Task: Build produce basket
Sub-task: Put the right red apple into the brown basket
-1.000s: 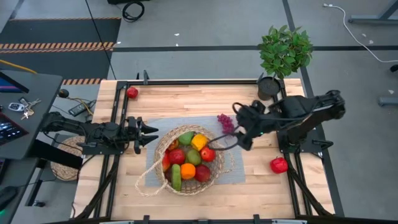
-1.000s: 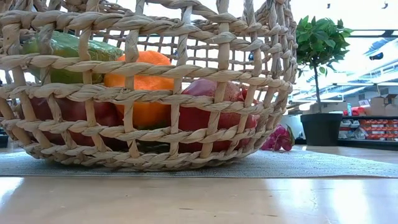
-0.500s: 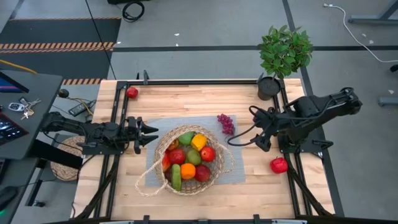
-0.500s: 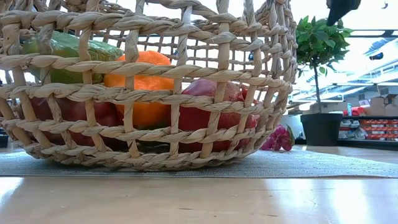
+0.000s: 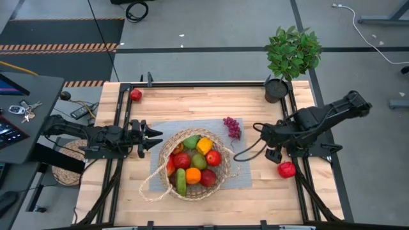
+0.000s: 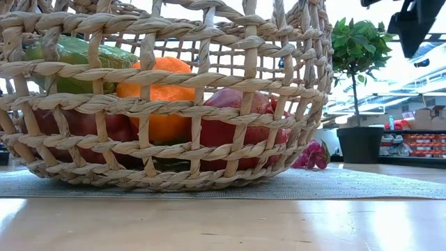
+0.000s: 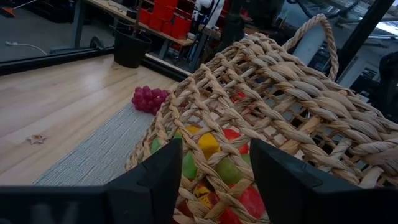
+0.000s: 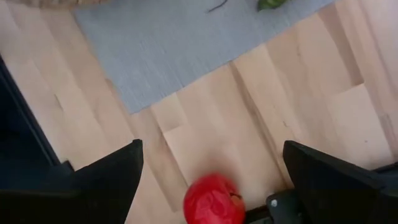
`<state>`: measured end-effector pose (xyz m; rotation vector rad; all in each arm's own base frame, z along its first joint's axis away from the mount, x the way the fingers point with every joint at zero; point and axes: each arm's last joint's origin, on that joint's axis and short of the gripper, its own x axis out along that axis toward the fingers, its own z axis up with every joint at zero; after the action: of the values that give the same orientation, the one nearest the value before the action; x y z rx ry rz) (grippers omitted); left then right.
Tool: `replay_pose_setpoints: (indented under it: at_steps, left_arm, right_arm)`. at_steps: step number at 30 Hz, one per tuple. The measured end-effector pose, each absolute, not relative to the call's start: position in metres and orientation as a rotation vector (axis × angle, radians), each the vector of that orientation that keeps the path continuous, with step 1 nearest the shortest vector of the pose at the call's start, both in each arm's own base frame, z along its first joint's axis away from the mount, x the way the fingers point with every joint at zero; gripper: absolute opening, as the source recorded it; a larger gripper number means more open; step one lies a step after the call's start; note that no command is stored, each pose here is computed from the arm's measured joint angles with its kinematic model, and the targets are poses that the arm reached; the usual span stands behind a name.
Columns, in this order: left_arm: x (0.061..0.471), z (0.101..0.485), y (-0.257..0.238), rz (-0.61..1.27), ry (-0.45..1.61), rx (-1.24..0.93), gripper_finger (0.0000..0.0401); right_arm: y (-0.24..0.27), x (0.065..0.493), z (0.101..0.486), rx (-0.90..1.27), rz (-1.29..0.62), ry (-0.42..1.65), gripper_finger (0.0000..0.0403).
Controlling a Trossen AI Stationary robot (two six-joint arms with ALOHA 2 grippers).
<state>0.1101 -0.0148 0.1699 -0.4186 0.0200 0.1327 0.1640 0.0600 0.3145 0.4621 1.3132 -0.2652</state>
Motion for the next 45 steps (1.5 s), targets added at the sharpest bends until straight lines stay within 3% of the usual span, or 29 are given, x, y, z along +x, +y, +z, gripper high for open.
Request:
replay_pose_setpoints:
  at_steps: [13,26,45]
  left_arm:
    - [0.11,0.17,-0.015,0.132,0.02,-0.418,0.0193]
    - [0.11,0.17,-0.015,0.132,0.02,-0.418,0.0193]
    - [0.11,0.17,-0.015,0.132,0.02,-0.419,0.0198]
  right_arm:
    - [0.09,0.157,0.307,0.418,-0.224,1.244,0.0389]
    - [0.111,0.154,0.308,0.505,-0.241,1.16,0.0388]
    - [0.131,0.155,0.284,0.492,-0.36,1.404,0.037]
